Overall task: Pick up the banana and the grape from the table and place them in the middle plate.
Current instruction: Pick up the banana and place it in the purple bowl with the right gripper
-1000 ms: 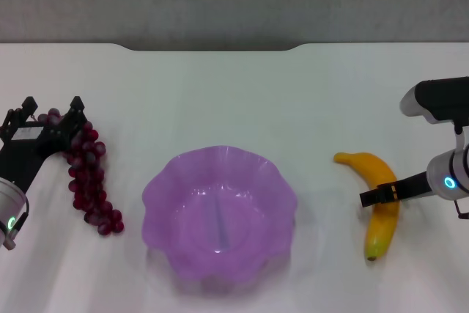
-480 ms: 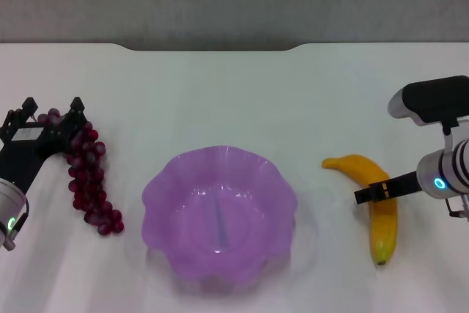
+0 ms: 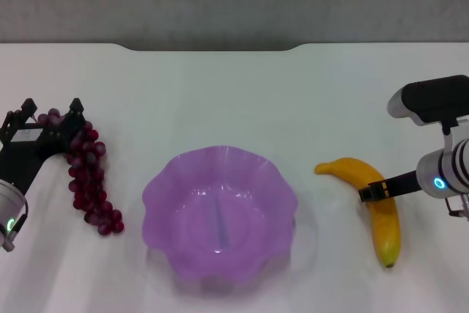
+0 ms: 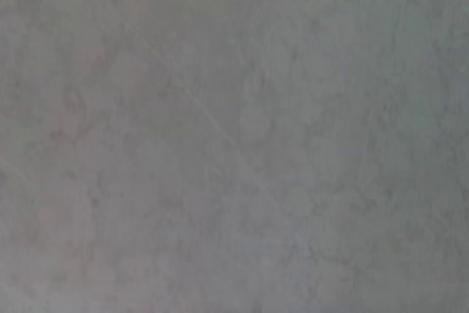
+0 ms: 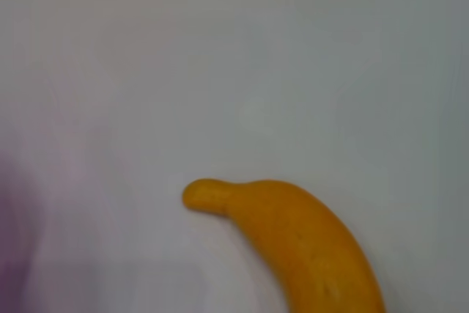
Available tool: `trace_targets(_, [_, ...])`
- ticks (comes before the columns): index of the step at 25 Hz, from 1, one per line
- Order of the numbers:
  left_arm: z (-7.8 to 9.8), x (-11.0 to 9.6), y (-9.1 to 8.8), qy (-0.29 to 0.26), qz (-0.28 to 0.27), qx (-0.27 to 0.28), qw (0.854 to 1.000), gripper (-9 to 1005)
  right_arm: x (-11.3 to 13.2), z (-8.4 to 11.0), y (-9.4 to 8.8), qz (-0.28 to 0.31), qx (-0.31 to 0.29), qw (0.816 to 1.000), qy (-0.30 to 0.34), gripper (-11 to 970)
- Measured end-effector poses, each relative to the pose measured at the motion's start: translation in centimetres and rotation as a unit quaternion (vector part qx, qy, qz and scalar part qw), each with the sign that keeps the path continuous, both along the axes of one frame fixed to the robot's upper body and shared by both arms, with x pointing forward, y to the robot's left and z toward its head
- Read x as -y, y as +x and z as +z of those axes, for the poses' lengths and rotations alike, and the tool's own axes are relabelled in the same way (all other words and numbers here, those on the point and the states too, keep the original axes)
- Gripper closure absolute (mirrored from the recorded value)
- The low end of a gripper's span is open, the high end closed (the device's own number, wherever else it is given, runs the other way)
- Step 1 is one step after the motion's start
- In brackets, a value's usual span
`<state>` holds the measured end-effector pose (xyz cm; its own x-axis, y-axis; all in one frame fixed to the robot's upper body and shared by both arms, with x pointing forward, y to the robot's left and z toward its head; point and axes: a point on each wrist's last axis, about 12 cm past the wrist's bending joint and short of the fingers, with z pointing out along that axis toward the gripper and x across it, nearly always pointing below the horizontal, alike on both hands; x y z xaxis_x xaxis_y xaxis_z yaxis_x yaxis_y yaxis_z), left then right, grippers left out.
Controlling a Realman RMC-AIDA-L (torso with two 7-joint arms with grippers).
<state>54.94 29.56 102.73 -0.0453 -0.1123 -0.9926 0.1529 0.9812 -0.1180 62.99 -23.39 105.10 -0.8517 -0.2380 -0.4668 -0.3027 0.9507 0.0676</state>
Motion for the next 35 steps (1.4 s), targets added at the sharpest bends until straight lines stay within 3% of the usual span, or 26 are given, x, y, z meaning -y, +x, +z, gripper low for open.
trace_targets(6, [-0.1,-0.2,-0.2,0.0,0.003,-0.002,1.0,115,0.2,0.2,-0.2,0.0,0.018,1.0,0.005,437])
trace_targets(15, [-0.2,-0.4,-0.3,0.0,0.007,-0.003,1.0,114,0.3,2.5,-1.5,0.015,0.119,0.992,0.029,438])
trace_targets(24, [-0.4,-0.6,-0.5,0.0,0.01,-0.006,1.0,114,-0.2,1.9,-2.5,0.029,0.177,0.984,0.019,438])
trace_targets(35, [-0.4,-0.8,-0.6,0.001,0.013,-0.007,1.0,114,-1.5,1.7,-4.4,0.046,0.309,0.95,0.018,437])
